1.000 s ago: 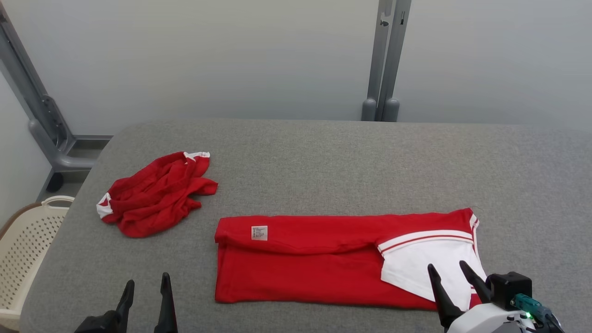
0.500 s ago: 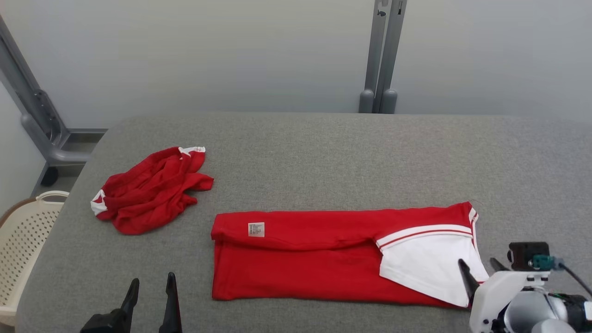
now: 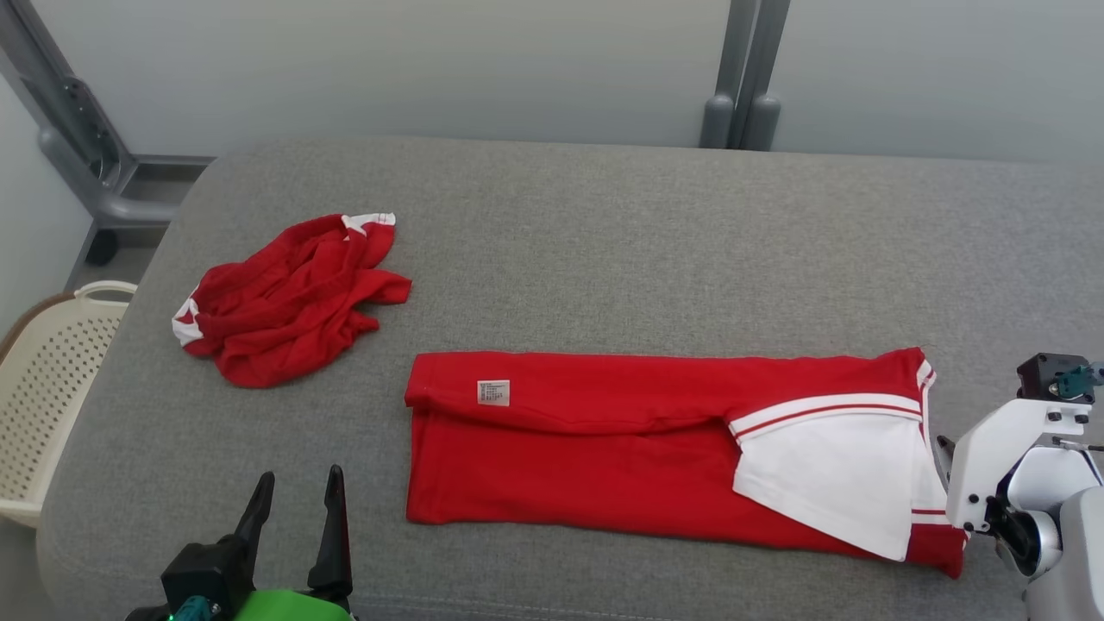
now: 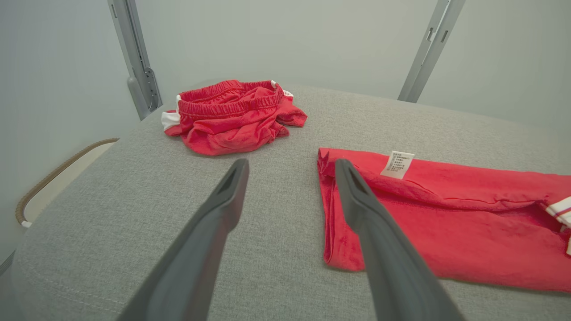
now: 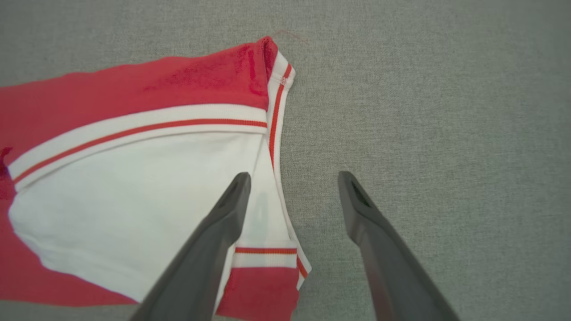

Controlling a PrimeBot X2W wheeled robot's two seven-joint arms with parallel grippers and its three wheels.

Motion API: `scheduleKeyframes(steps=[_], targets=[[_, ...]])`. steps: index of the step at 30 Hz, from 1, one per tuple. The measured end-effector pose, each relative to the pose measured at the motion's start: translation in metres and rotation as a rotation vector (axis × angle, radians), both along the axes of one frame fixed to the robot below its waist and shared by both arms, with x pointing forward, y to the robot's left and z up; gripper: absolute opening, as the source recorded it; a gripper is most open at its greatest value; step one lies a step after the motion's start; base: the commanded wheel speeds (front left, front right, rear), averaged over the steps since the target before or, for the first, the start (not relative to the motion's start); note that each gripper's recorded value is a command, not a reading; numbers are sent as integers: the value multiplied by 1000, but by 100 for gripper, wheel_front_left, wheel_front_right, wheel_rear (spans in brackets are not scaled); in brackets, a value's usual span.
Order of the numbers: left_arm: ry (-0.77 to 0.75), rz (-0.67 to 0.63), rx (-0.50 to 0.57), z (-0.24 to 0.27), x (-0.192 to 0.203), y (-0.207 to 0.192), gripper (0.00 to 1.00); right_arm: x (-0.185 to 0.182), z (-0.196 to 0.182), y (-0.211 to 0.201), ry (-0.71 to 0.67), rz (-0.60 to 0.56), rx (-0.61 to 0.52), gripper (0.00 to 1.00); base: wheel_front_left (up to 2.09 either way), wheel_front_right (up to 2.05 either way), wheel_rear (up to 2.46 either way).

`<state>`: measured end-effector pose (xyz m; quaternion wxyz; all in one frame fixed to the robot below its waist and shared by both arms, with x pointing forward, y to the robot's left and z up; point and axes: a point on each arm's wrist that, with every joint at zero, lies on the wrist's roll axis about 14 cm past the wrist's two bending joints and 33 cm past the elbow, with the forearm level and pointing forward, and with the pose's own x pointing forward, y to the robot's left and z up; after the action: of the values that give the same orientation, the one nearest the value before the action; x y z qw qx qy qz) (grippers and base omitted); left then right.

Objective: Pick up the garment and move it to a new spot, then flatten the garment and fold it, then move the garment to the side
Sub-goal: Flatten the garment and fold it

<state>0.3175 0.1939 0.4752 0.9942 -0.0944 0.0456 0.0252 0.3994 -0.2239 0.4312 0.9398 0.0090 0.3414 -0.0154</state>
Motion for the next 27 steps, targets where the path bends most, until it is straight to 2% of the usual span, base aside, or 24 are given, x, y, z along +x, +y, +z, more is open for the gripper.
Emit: scheduleKeyframes(steps=[4,9,18,23,24,25,26,27], targets=[[17,10,1,-5,4,3,100,7,-18,1,89,24,-24,100,0,0,0],[47,31,4,-13,3,10,100,23,-28,13,127,59,-18,100,0,0,0],[76,55,9,-22,3,19,100,18,-57,22,249,88,-6,100,0,0,0],[86,46,9,-26,5,16,100,16,-60,29,275,78,47,100,0,0,0],[89,43,9,-27,5,15,100,16,-61,31,279,75,61,87,0,0,0],[91,39,9,-27,6,15,100,16,-61,32,283,72,71,53,0,0,0],[92,37,9,-28,6,14,100,16,-62,33,285,72,76,30,0,0,0],[93,35,9,-28,7,14,100,16,-62,35,287,74,79,14,0,0,0]])
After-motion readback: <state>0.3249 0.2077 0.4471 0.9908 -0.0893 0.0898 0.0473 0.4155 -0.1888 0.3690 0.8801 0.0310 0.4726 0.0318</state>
